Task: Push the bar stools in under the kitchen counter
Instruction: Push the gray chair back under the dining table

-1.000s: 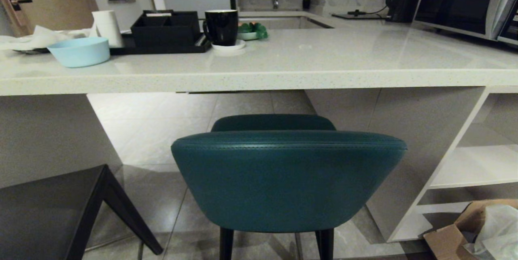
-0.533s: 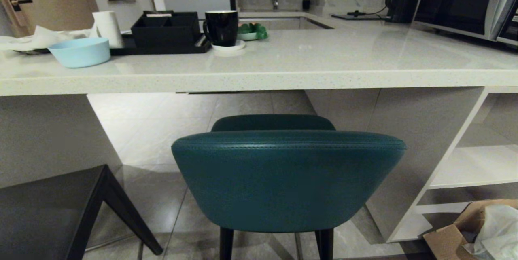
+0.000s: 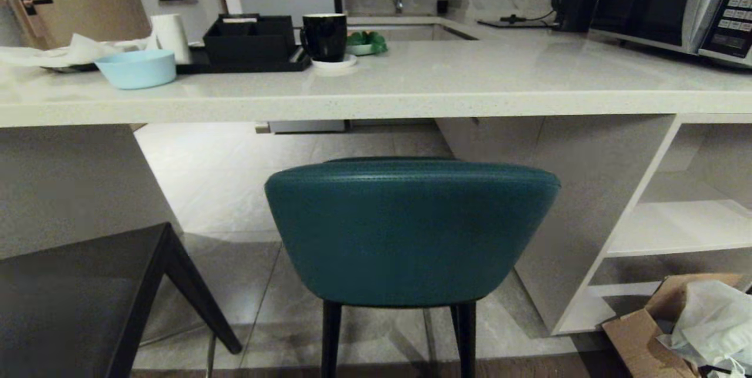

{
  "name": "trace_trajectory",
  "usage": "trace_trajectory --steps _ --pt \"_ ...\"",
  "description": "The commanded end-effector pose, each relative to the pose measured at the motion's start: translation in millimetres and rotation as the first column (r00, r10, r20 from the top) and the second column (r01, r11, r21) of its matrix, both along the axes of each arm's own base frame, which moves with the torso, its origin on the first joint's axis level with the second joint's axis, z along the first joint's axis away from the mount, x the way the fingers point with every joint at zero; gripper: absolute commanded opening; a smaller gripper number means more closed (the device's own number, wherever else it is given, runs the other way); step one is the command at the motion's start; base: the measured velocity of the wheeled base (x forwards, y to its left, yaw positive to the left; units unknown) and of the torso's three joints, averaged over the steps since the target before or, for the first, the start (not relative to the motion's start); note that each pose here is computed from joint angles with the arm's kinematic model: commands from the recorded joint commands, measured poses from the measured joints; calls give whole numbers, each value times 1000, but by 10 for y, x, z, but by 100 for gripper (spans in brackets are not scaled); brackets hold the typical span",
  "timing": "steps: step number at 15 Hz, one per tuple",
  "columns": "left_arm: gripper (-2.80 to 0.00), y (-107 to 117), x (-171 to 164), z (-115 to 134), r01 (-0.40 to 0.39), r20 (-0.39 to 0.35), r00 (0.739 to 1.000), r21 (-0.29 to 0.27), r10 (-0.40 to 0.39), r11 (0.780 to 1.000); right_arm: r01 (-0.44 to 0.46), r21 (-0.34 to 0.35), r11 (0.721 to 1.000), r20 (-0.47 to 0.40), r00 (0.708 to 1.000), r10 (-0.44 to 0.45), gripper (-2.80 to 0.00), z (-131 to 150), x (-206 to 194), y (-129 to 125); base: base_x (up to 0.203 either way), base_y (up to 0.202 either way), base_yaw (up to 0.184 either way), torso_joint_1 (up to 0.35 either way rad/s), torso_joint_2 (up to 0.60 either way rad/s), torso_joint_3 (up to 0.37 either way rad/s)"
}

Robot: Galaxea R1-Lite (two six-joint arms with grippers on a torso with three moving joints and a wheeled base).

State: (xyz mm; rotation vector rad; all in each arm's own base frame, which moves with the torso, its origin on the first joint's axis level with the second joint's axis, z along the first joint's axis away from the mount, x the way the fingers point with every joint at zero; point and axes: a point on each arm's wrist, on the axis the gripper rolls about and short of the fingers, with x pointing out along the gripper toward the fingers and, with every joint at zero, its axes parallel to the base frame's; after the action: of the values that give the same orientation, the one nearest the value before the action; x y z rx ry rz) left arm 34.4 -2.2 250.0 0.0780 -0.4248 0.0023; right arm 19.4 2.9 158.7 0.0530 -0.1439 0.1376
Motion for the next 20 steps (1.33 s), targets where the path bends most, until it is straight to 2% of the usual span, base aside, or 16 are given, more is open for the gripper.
trace_trajectory --steps 1,4,8,11,14,17,20 --pt "-280 -2 23 72 -5 12 1000 -2 5 1000 0 1 1000 -4 1000 0 -280 -12 4 0 -198 0 0 4 2 2" --pt "-280 2 -4 0 -3 3 1000 0 3 1000 1 1 1000 -5 1000 -1 -280 -16 3 0 -199 0 -2 0 -1 2" --pt "-280 18 -122 -362 -6 -49 999 5 6 1000 13 1 1000 1 1000 -13 -280 -73 -32 -3 -200 0 -2 3 1 4" --pt "-280 36 -138 -532 -74 -88 994 -18 72 997 14 12 1000 -5 1000 -14 -280 -59 -44 -3 -198 0 -3 0 0 6" --pt "-280 38 -186 -649 -71 -97 993 -20 68 997 13 13 1000 -3 1000 -13 -280 -60 -49 -3 -187 36 2 4 1 2" --pt "-280 41 -261 -808 -66 -158 986 -25 61 997 13 13 1000 11 1000 -13 -280 -43 -67 -3 -17 13 -3 1 1 -2" --pt "-280 40 -384 -959 -28 -204 979 -40 19 999 12 13 1000 -2 1000 -12 -280 -100 -143 -3 0 0 0 0 0 0"
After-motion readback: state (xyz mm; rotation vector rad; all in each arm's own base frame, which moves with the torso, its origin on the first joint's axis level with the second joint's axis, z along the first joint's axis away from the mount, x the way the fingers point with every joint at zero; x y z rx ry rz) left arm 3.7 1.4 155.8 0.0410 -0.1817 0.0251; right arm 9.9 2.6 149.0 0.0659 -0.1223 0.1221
